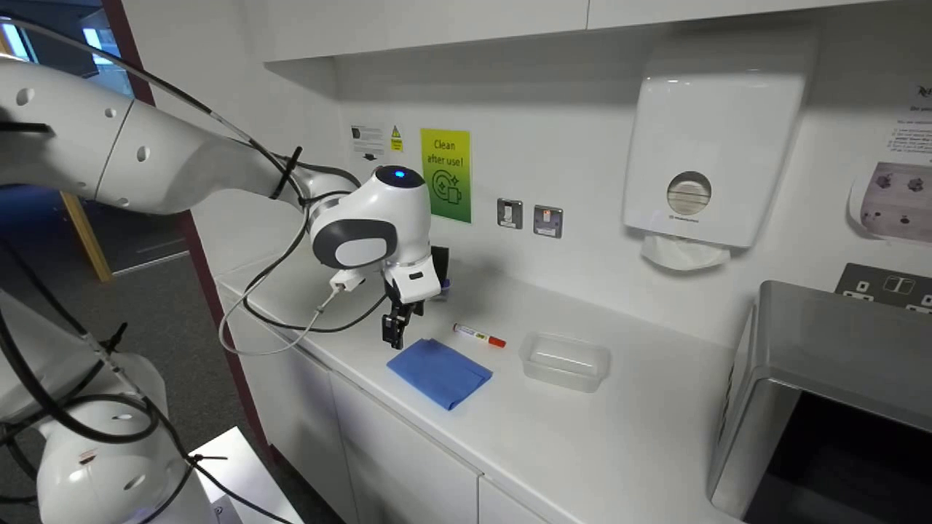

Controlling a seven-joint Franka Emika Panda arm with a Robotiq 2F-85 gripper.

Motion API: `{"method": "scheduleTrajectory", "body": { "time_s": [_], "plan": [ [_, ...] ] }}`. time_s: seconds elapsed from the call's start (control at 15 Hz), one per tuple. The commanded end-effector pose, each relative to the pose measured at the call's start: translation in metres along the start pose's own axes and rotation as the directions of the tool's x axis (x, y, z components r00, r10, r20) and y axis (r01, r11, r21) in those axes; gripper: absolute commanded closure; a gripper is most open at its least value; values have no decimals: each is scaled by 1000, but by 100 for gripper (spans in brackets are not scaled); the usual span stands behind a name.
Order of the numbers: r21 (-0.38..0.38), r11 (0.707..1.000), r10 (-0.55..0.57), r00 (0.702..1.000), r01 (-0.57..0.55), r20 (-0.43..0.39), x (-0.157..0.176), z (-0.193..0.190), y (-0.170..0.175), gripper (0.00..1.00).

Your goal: Put the orange marker inside the lunchbox on the right

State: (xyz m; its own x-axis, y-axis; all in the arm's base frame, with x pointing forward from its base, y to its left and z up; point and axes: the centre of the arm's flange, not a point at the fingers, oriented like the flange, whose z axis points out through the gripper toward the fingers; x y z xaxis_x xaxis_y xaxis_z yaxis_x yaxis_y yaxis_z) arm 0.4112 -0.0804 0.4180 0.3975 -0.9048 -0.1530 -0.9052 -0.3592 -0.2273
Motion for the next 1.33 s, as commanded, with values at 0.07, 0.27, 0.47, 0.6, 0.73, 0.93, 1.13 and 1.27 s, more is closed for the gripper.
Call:
{"method": "scheduleTrajectory", "body": {
  "time_s": [0.07, 0.27, 0.47, 0.6, 0.73, 0.93, 1.13, 1.27],
  "plan": [
    [102, 974, 211, 970, -200, -119, 23, 14, -31, 0],
    [155, 931, 355, 917, -330, -184, 35, 26, -53, 0],
    [110, 881, 474, 858, -461, -197, 45, 37, -73, 0],
    [65, 854, 519, 838, -516, -171, 52, 38, -88, 0],
    [32, 836, 545, 825, -547, -150, 59, 34, -101, 0],
    [2, 836, 544, 829, -548, -127, 70, 26, -120, 0],
    [-32, 861, 502, 857, -508, -115, 77, 26, -130, 0],
    [-54, 877, 469, 876, -477, -112, 77, 30, -133, 0]
  ]
}}
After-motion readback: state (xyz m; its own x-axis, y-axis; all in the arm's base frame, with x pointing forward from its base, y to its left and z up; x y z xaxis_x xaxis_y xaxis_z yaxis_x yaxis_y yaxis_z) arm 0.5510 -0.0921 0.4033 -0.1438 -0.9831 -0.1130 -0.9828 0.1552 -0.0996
